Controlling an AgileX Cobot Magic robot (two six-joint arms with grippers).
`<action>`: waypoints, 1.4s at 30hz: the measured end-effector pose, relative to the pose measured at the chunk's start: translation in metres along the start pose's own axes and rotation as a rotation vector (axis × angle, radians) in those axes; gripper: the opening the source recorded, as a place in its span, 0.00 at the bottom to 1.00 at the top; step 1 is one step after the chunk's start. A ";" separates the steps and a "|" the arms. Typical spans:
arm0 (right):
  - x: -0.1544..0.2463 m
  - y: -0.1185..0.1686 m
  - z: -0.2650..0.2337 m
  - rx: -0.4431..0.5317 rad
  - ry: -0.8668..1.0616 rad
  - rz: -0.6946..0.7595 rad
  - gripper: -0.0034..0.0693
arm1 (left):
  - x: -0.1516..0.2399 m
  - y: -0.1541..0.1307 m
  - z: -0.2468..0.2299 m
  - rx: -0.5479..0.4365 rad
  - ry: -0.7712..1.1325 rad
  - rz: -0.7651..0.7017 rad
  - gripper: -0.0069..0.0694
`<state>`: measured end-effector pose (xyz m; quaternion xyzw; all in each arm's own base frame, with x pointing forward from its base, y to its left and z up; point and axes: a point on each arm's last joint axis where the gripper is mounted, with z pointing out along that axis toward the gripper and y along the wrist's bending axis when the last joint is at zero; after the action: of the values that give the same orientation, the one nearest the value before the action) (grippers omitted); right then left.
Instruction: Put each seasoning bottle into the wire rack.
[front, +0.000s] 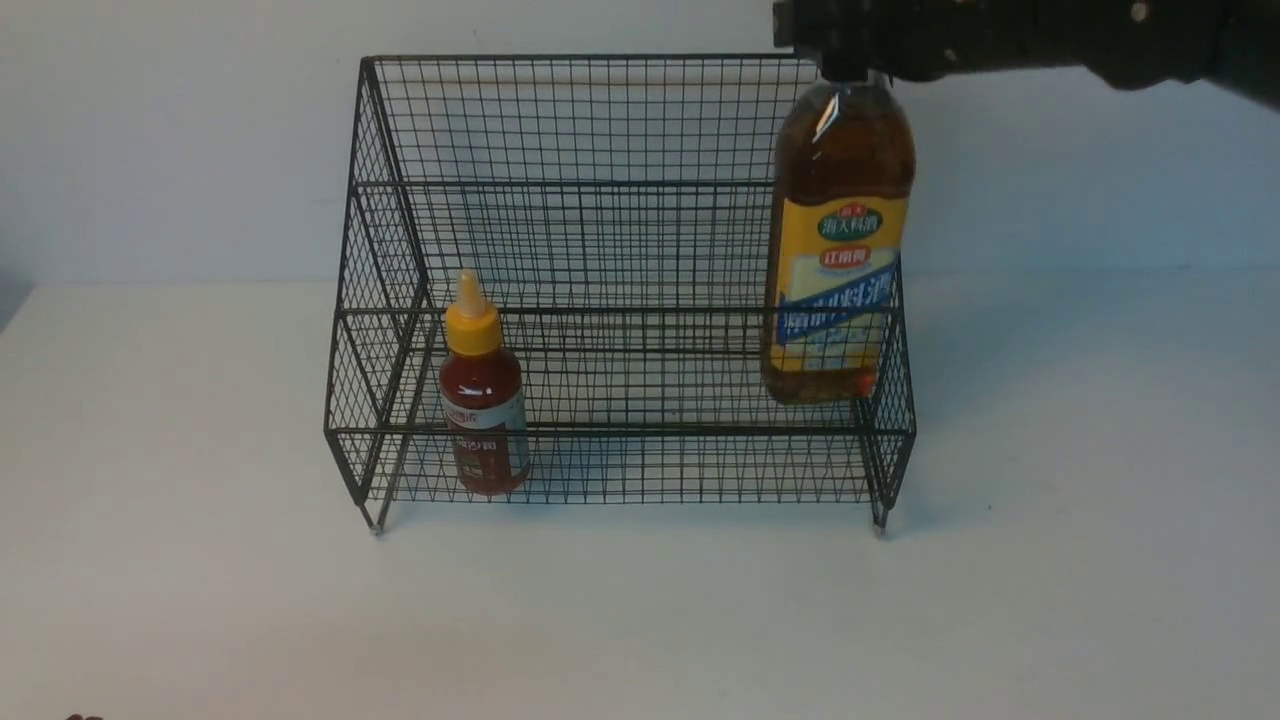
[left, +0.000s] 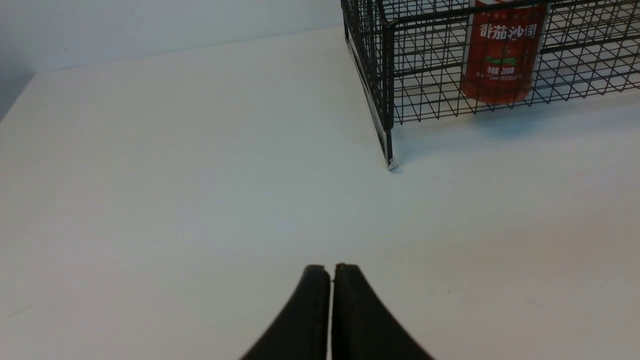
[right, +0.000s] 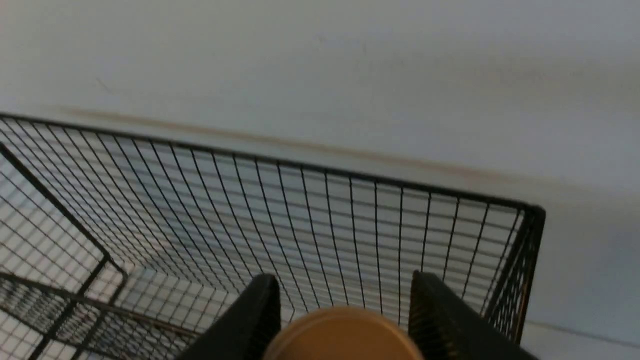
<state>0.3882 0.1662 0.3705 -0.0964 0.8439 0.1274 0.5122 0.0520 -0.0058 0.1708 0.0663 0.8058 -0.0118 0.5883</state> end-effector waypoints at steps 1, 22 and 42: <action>0.002 0.001 0.000 -0.001 0.022 -0.004 0.48 | 0.000 0.000 0.000 0.000 0.000 0.000 0.08; -0.018 0.013 -0.028 -0.066 -0.038 0.011 0.72 | 0.000 0.000 0.000 0.000 0.000 0.000 0.08; -0.053 -0.008 -0.278 0.007 -0.297 -0.096 0.07 | 0.000 0.000 0.000 0.000 0.000 0.000 0.08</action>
<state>0.1812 0.0732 0.5400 -0.1151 0.7538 0.1128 0.6370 0.0520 -0.0058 0.1707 0.0663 0.8058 -0.0118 0.5883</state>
